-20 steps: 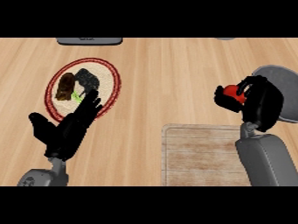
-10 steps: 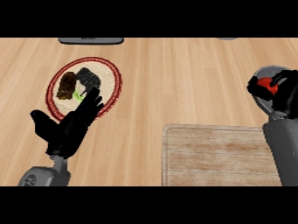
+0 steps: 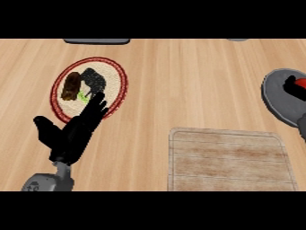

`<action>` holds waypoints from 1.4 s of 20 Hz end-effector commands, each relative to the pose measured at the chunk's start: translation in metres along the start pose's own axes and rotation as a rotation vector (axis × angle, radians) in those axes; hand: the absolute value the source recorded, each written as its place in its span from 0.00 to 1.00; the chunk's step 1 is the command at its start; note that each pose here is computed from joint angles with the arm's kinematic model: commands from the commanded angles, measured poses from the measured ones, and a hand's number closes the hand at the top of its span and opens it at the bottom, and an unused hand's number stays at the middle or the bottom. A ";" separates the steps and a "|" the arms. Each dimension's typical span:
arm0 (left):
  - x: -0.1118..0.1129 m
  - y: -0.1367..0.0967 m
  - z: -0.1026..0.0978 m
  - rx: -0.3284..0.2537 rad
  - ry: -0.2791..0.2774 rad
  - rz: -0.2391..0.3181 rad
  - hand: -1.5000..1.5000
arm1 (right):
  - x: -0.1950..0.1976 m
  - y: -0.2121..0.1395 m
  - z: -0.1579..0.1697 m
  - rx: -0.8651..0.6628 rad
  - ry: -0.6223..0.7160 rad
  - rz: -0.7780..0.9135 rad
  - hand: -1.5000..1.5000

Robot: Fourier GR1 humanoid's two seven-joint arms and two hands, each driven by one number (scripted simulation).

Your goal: Pick the tomato from the cutting board and place it in the pan

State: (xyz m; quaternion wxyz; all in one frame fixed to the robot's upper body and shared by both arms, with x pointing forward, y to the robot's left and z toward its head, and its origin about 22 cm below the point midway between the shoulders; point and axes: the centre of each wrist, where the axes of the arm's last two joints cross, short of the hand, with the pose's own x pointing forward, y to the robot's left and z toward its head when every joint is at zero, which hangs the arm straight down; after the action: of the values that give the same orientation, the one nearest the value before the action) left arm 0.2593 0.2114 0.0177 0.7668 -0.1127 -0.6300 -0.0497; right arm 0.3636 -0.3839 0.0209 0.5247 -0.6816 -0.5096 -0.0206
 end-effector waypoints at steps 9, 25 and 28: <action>0.007 -0.005 -0.018 -0.028 -0.008 -0.001 0.50 | -0.064 -0.015 -0.029 0.270 0.203 0.151 0.00; -0.003 0.001 -0.002 0.005 -0.004 0.021 0.50 | -0.100 -0.034 -0.033 0.168 0.257 -0.552 0.00; -0.003 0.008 0.013 -0.015 -0.007 0.003 0.50 | -0.125 -0.046 -0.033 0.222 0.258 -0.606 0.00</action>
State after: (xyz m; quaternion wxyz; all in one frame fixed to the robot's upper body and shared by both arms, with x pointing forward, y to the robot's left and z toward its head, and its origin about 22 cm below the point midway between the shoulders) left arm 0.2548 0.2168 0.0143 0.7655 -0.1163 -0.6310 -0.0493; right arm 0.3101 -0.4780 0.0059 0.6234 -0.4747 -0.5940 -0.1821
